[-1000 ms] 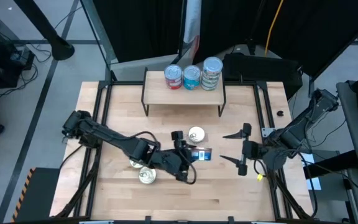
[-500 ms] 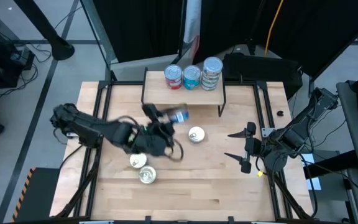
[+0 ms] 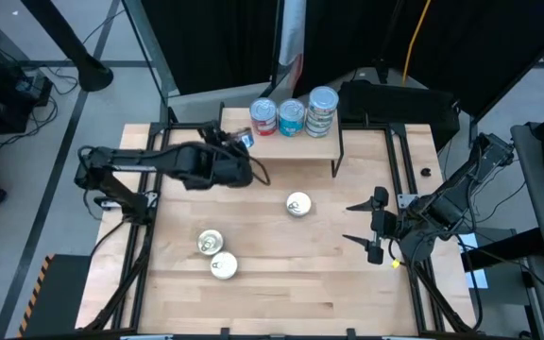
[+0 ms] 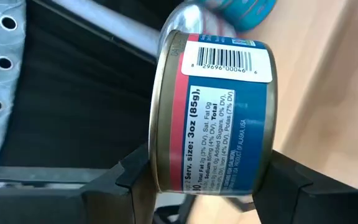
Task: Stack canned seafood by type on shelf
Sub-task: Put the blue pink tuna can on the shelf
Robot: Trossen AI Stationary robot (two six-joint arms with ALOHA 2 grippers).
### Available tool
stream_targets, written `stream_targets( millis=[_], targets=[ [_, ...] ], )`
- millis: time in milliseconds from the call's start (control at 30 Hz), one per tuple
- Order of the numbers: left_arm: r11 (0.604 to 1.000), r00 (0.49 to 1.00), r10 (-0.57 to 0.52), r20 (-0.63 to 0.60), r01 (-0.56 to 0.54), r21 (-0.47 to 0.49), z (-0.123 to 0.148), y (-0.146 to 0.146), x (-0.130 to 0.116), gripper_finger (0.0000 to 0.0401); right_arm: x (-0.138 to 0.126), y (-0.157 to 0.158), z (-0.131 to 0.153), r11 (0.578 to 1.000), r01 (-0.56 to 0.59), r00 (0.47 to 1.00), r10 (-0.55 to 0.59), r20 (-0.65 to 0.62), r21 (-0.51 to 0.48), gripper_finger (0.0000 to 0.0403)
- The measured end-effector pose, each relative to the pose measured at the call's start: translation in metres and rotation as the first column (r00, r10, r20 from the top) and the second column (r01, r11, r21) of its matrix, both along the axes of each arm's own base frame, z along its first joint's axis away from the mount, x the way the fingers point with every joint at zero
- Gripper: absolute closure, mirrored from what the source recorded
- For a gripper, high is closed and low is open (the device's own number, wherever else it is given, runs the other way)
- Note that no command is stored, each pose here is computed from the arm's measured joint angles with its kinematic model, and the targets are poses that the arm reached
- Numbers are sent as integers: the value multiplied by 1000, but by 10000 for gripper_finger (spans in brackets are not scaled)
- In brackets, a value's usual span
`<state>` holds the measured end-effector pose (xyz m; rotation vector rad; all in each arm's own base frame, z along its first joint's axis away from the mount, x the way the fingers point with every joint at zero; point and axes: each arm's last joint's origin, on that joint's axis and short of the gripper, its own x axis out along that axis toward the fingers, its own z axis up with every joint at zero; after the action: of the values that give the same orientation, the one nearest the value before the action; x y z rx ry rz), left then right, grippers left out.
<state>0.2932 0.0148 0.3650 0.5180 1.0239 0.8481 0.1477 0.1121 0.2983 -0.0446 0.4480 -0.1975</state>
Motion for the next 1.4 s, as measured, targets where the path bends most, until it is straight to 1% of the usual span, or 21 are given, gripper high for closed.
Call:
stream_targets(
  millis=[100, 167, 233, 367, 467, 533, 633, 800, 933, 1033, 1133, 1233, 1400],
  targets=[
    [1000, 996, -2, -85, 3, 7, -1, 17, -1, 203, 0, 0, 0, 1000, 3, 1000, -3, -1, 3, 71],
    [1000, 992, -10, -125, 7, -28, -3, 28, -1, 203, 0, 0, 0, 1000, 3, 1000, -3, -1, 3, 71],
    [997, 992, -14, -122, 5, -72, -4, 39, 0, 203, 0, 0, 0, 1000, 3, 1000, -3, -1, 3, 71],
    [990, 995, 13, -94, -26, -139, -5, 58, -2, 203, 0, 0, 0, 1000, 3, 1000, -3, -1, 2, 71],
    [983, 994, 25, -106, -43, -176, -10, 68, -1, 203, 0, 0, 0, 1000, 3, 1000, -3, -1, 2, 71],
    [979, 992, 14, -126, -40, -201, -15, 73, 2, 203, 0, 0, 0, 1000, 3, 1000, -3, -1, 2, 71],
    [975, 988, 17, -156, -51, -216, -24, 79, 9, 203, 0, 0, 0, 1000, 3, 1000, -3, -3, 1, 71],
    [978, 969, 43, -242, -90, -190, -42, 84, 19, 203, 0, -1, -1, 1000, 4, 1000, -4, -7, -4, 71],
    [981, 950, 85, -302, -132, -140, -54, 87, 25, 203, -1, -1, -1, 1000, 7, 1000, -7, -10, -1, 71],
    [982, 941, 117, -318, -156, -102, -59, 90, 27, 202, -1, -1, -2, 1000, 10, 1000, -10, -13, 3, 71],
    [982, 932, 129, -339, -168, -90, -64, 93, 30, 181, -1, -2, -3, 1000, 15, 1000, -15, -21, 2, 71],
    [980, 931, 137, -338, -178, -94, -66, 97, 30, 165, -2, -1, -3, 1000, 12, 1000, -12, -23, 7, 71],
    [967, 929, 184, -320, -229, -111, -68, 100, 27, 159, -2, -1, -3, 1000, -2, 999, 3, -34, 24, 71]
  ],
)
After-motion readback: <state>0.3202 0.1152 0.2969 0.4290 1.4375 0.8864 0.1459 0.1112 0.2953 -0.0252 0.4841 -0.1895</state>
